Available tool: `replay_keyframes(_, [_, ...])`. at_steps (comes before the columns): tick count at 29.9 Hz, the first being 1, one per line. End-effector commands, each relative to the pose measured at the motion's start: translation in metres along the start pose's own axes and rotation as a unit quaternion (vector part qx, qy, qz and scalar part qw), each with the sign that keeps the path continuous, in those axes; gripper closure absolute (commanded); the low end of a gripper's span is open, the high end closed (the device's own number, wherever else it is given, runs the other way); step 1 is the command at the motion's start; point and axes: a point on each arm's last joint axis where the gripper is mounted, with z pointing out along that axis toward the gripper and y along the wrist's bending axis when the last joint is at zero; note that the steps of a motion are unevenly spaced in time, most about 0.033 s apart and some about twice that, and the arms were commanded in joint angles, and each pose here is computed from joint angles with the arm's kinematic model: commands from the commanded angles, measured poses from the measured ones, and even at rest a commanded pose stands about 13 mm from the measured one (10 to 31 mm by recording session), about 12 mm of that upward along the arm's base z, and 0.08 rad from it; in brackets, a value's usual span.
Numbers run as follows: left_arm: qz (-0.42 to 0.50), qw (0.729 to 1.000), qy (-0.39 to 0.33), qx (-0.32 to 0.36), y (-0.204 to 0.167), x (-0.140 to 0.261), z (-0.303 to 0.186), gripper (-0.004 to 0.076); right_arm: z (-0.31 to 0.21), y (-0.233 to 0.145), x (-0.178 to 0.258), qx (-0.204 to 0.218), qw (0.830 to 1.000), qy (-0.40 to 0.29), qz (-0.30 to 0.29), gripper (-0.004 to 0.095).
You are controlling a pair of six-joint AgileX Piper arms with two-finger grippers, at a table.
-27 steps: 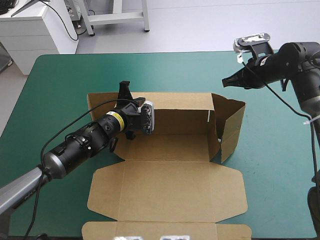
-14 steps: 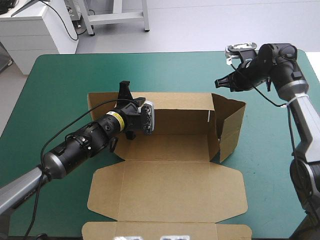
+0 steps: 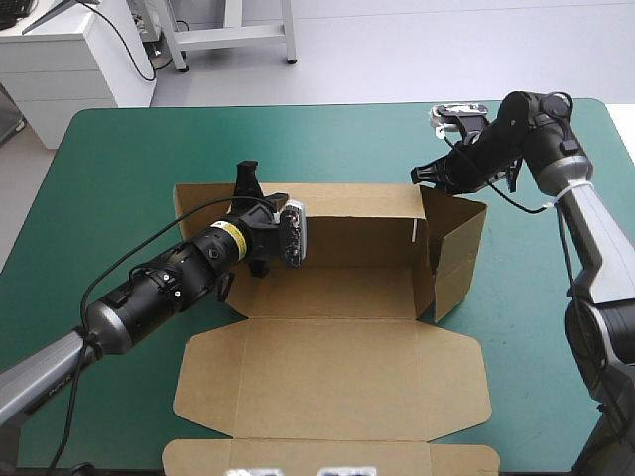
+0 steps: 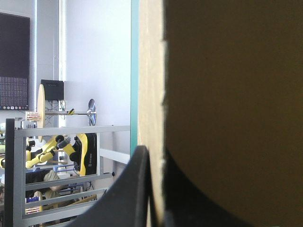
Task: Fold the box
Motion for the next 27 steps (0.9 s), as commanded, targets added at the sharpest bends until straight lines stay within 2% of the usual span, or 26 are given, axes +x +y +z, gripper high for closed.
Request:
replay_keyframes(1, [-0.015, 1.000, 0.014, -0.001, 0.006, 0.001, -0.006, 0.0731, -0.030, 0.015, 0.009, -0.028, 0.999, -0.026, -0.013, 0.0927])
replay_keyframes(7, [-0.015, 1.000, 0.015, 0.001, 0.005, 0.001, -0.005, 0.0731, -0.027, 0.016, 0.035, -0.034, 0.999, -0.001, -0.038, 0.0927])
replay_keyframes(13, [-0.014, 1.000, 0.019, 0.008, 0.002, 0.002, -0.001, 0.0731, -0.048, 0.022, 0.054, -0.027, 0.996, -0.062, -0.062, 0.0928])
replay_keyframes(20, [-0.013, 1.000, 0.020, 0.015, -0.001, 0.002, 0.004, 0.0731, -0.037, 0.028, 0.086, -0.067, 0.987, -0.110, -0.101, 0.0927])
replay_keyframes(27, [-0.013, 1.000, 0.021, 0.016, -0.001, 0.002, 0.004, 0.0731, -0.027, 0.030, 0.110, -0.079, 0.969, -0.177, -0.151, 0.0927])
